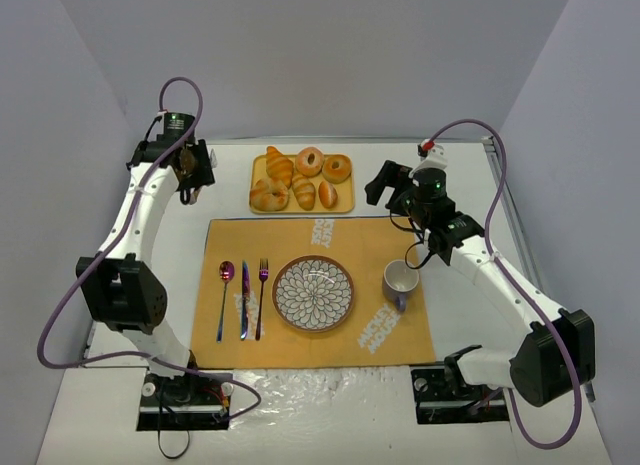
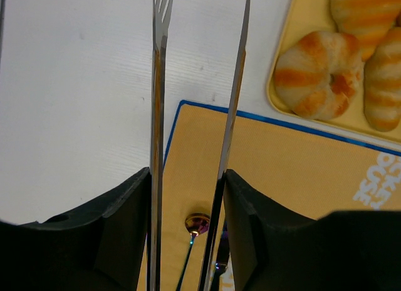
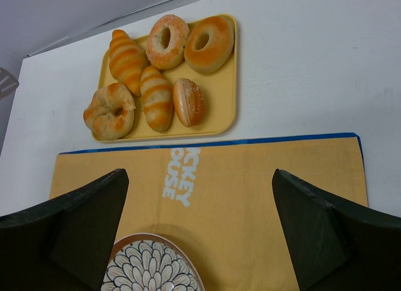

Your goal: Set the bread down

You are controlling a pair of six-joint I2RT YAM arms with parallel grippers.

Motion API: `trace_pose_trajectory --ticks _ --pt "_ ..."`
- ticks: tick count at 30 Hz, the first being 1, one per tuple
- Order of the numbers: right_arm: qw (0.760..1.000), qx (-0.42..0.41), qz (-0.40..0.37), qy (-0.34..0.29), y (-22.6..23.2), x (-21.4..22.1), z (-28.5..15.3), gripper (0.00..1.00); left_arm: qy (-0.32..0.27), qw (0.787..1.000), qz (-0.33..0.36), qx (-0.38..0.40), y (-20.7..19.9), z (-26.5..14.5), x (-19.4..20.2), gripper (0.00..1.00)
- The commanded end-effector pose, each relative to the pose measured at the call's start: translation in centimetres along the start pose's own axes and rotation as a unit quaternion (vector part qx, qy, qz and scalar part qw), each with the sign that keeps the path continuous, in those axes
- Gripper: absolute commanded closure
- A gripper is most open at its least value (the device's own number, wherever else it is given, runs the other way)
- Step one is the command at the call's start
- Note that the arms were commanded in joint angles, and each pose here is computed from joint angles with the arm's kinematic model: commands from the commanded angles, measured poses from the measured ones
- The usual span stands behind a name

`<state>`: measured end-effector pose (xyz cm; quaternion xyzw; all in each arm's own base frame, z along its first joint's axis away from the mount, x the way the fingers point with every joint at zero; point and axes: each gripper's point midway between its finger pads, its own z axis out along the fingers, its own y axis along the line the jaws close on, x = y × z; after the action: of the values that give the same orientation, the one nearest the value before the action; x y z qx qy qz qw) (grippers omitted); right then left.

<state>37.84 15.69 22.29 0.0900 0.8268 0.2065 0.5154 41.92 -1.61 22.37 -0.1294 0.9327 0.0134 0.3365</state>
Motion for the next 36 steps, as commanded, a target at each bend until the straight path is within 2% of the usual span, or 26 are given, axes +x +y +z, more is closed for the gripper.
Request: trace_pose_trajectory --ticks 1,15,36 --pt "0.998 -0.026 0.006 -0.049 1.3 -2.7 -0.7 0.04 -0.046 0.998 0.026 0.039 -1.9 -4.1 -0.4 0.58" --pt "0.999 -0.020 0.004 -0.047 1.0 -2.4 -0.5 0.04 -0.026 0.990 0.071 0.123 -6.9 -5.1 3.2 0.57" --pt "0.999 -0.021 0.008 -0.041 0.8 -1.7 -0.2 0.04 0.013 0.991 0.081 0.109 -8.7 -2.0 4.8 0.53"
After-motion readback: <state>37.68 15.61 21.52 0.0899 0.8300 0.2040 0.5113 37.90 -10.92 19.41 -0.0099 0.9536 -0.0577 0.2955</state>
